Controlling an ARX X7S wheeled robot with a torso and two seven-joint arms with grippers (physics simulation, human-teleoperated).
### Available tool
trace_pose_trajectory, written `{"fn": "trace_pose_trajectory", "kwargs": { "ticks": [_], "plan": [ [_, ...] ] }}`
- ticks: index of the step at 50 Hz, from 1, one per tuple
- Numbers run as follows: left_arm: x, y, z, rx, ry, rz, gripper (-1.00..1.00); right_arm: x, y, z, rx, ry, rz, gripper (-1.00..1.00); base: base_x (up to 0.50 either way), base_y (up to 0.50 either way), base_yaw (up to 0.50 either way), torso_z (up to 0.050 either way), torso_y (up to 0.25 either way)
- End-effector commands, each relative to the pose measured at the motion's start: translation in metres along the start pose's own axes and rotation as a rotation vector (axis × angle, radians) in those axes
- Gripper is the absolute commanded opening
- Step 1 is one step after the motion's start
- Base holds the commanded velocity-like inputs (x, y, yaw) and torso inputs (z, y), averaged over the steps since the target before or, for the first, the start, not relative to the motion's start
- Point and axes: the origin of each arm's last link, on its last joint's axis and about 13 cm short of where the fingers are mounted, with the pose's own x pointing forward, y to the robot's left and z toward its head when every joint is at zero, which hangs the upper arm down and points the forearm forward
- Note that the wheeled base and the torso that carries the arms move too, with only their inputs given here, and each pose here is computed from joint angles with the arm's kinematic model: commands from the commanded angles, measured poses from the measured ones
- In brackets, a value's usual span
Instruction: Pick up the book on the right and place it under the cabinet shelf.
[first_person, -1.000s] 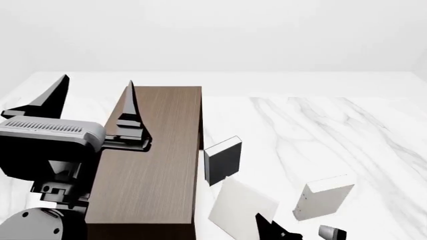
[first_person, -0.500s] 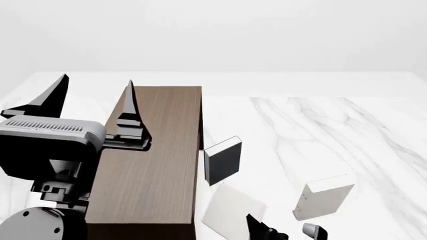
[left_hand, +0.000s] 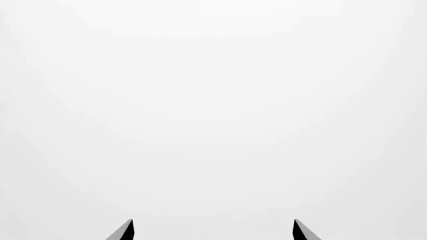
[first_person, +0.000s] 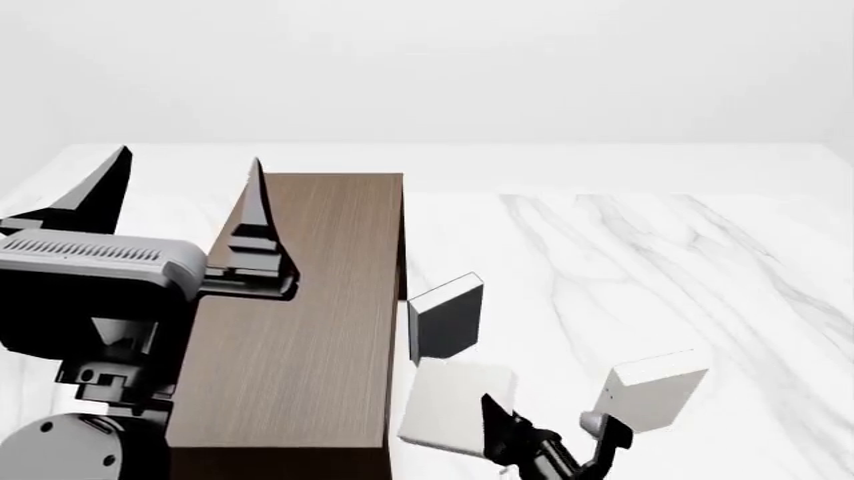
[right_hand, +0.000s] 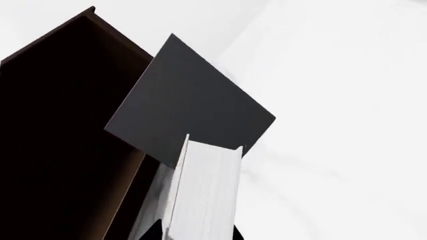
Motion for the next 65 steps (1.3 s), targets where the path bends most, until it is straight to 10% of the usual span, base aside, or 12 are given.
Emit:
{"fn": "trace_pose_trajectory", "kwargs": {
  "ticks": [1, 26, 27, 65],
  "plan": [
    [0.001, 0.001, 0.002, 0.001, -0.004, 0.002, 1.0, -0.013, -0.017, -0.027, 0.089, 0.208, -0.192, -1.0, 0.01, 0.0, 0.01, 0.0, 0.0],
    [0.002, 0.002, -0.002, -0.006, -0.003, 0.007, 1.0, -0.02, -0.022, -0.033, 0.069, 0.286, -0.311, -1.0, 0.02, 0.0, 0.01, 0.0, 0.0],
    [0.002, 0.002, -0.002, -0.006, -0.003, 0.007, 1.0, -0.021, -0.022, -0.033, 0.061, 0.295, -0.312, 1.0, 0.01, 0.0, 0.01, 0.0, 0.0],
    [-0.002, 0.002, -0.007, -0.022, 0.004, 0.012, 1.0, -0.073, 0.036, 0.037, -0.343, 0.348, -0.345, 1.0, 0.0, 0.0, 0.0, 0.0, 0.0]
  ]
}}
